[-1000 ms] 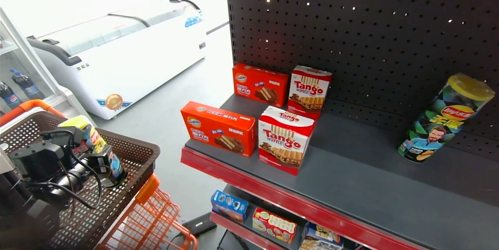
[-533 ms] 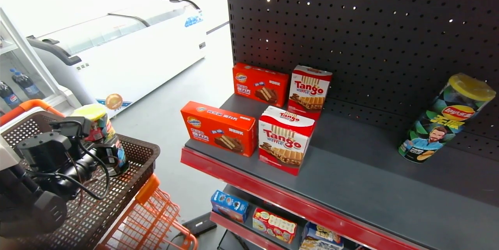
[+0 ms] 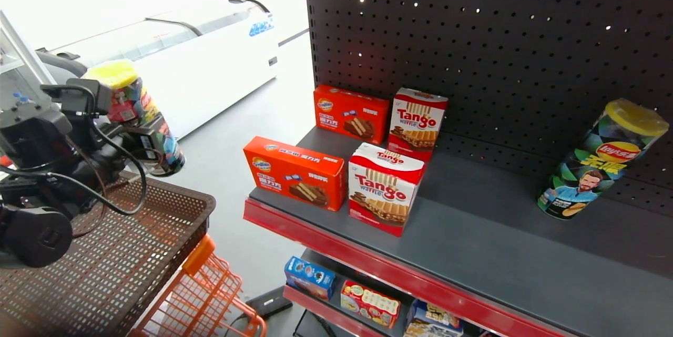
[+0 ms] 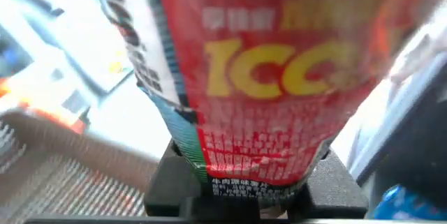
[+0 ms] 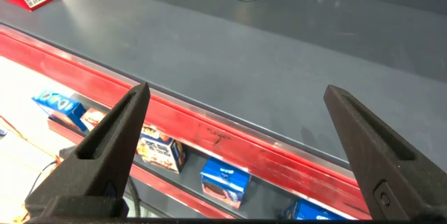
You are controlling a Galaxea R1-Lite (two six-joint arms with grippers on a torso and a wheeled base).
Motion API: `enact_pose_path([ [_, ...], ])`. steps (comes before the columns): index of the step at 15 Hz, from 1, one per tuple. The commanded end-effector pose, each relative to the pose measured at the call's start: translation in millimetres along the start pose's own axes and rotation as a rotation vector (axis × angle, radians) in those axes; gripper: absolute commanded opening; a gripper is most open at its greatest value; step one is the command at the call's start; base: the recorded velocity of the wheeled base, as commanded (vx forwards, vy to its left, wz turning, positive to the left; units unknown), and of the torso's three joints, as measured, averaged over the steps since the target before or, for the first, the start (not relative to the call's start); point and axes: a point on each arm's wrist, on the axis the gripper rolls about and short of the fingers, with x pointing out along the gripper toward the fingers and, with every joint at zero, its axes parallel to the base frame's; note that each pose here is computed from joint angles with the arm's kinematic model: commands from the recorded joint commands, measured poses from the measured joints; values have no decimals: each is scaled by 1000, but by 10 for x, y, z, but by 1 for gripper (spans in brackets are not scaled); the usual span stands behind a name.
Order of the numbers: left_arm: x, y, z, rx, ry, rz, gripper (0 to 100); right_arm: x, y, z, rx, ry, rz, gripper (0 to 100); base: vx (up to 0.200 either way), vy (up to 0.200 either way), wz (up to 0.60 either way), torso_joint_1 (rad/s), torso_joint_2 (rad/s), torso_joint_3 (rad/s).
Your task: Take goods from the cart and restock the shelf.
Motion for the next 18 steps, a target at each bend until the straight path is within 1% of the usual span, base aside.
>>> enact_pose_path([
  [1,-108,-303,550,-15,-109,-89,0,1,0,0,0,2,0,100,0,0,0,0,0,0],
  [2,-149,-376,648,-17,-91,-106,0,1,0,0,0,2,0,100,0,0,0,0,0,0],
  [3,-282,-593,711,-15,-64,-213,0,1,0,0,0,2,0,100,0,0,0,0,0,0],
  [4,-334,-666,731,-18,-69,-262,0,1,0,0,0,2,0,100,0,0,0,0,0,0],
  [5,-353,-730,793,-19,-97,-335,0,1,0,0,0,2,0,100,0,0,0,0,0,0],
  [6,-359,-787,831,-22,-114,-385,0,1,0,0,0,2,0,100,0,0,0,0,0,0],
  [7,-374,-837,851,-24,-124,-427,0,1,0,0,0,2,0,100,0,0,0,0,0,0],
  [8,-415,-889,845,-26,-121,-472,0,1,0,0,0,2,0,100,0,0,0,0,0,0],
  [10,-439,-948,876,-30,-136,-535,0,1,0,0,0,2,0,100,0,0,0,0,0,0],
  [11,-471,-993,898,-35,-146,-581,0,1,0,0,0,2,0,100,0,0,0,0,0,0],
  [12,-531,-1013,926,-39,-143,-641,0,1,0,0,0,2,0,100,0,0,0,0,0,0],
  [13,-596,-1053,948,-44,-118,-689,0,1,0,0,0,2,0,100,0,0,0,0,0,0],
  [14,-686,-1066,996,-48,-87,-720,0,1,0,0,0,2,0,100,0,0,0,0,0,0],
  [16,-874,-1053,1098,-52,-33,-767,0,1,0,0,0,2,0,100,0,0,0,0,0,0],
  [18,-923,-1045,1122,-52,-24,-779,0,1,0,0,0,2,0,100,0,0,0,0,0,0],
])
